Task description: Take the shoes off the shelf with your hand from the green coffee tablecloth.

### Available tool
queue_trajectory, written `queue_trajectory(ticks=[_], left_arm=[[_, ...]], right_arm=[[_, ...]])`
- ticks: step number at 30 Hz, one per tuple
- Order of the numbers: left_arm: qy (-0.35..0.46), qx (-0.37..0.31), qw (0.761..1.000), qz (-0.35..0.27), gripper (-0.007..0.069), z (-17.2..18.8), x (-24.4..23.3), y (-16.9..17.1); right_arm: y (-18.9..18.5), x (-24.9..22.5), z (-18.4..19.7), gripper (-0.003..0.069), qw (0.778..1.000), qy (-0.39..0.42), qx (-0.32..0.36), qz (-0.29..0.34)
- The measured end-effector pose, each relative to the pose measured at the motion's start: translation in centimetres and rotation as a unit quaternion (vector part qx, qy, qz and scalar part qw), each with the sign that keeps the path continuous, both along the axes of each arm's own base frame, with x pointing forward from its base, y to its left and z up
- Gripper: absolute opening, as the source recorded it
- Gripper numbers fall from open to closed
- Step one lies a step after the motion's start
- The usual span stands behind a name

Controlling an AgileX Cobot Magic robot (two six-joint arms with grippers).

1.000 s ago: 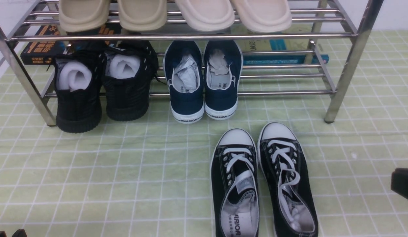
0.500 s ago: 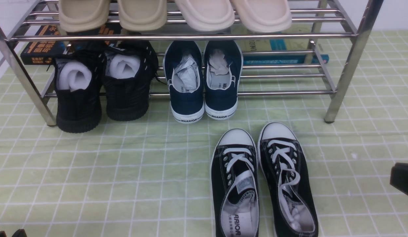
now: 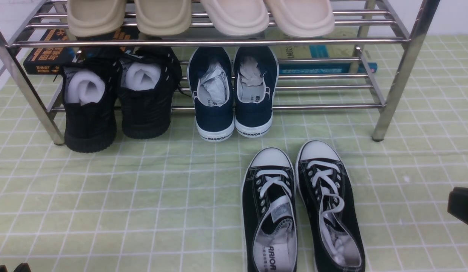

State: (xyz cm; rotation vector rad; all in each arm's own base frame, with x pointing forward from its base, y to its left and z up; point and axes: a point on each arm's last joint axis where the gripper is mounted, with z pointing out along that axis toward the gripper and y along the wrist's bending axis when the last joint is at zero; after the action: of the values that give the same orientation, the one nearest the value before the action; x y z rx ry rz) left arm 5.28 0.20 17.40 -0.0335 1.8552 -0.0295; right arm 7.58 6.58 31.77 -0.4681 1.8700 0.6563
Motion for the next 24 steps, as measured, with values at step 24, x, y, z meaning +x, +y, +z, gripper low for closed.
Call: queue_trajectory(ticks=[24], left_arm=[[0.000, 0.000, 1.000, 0.000, 0.0242, 0.0, 0.0, 0.0]], right_arm=[[-5.4, -1.7, -12.0, 0.0039, 0.968, -0.020, -0.099, -0.228]])
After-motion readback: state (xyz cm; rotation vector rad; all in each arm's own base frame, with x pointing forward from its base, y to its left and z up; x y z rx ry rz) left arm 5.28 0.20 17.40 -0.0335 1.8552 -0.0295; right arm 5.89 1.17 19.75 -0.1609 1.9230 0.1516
